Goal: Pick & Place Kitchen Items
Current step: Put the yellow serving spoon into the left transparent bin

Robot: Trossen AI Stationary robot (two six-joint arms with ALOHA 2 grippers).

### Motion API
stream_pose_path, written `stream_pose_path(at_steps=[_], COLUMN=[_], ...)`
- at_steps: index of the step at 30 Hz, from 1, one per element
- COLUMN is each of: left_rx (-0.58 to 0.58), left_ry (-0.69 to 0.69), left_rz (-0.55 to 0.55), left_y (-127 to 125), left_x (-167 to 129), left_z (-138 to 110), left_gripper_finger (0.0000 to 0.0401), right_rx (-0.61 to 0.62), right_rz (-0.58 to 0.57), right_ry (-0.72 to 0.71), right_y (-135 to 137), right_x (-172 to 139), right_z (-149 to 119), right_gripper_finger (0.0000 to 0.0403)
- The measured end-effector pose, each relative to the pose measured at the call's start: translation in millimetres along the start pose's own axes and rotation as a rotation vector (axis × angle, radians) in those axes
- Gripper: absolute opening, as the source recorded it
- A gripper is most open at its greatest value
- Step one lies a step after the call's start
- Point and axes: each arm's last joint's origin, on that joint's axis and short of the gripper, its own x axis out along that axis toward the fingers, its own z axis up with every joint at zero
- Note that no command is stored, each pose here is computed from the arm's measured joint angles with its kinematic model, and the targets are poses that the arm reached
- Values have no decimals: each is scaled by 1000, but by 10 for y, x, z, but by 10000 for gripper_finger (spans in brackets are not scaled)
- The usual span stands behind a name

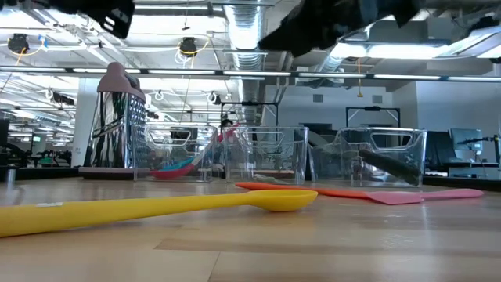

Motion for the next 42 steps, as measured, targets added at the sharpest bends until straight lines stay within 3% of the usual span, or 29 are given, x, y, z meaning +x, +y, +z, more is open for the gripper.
stream_pose_path(at_steps=[6, 15, 20, 25, 30, 33, 42], left_rx=[-16, -17, -18, -20, -21, -21, -21], left_ry=[14, 12, 10, 4, 3, 4, 4], left_rz=[0, 1, 0, -44, -80, -83, -86], left_y=[15, 17, 17, 2, -8, -9, -10], left_x=[-36, -34, -34, -35, -35, -36, -36], left_z=[-130, -143, -141, -134, -133, -133, -133], left_gripper_finger=[3, 3, 3, 3, 3, 3, 3], right_rx=[-10, 15, 24, 81, 32, 39, 62], right_rz=[109, 387, 439, 421, 414, 405, 403], right_ry=[250, 388, 407, 420, 444, 422, 527], right_y=[53, 355, 607, 747, 811, 819, 855], right_x=[303, 677, 879, 1062, 1156, 1248, 1436], right_z=[117, 255, 286, 285, 174, 141, -182], right_gripper_finger=[0, 0, 0, 4, 44, 79, 180])
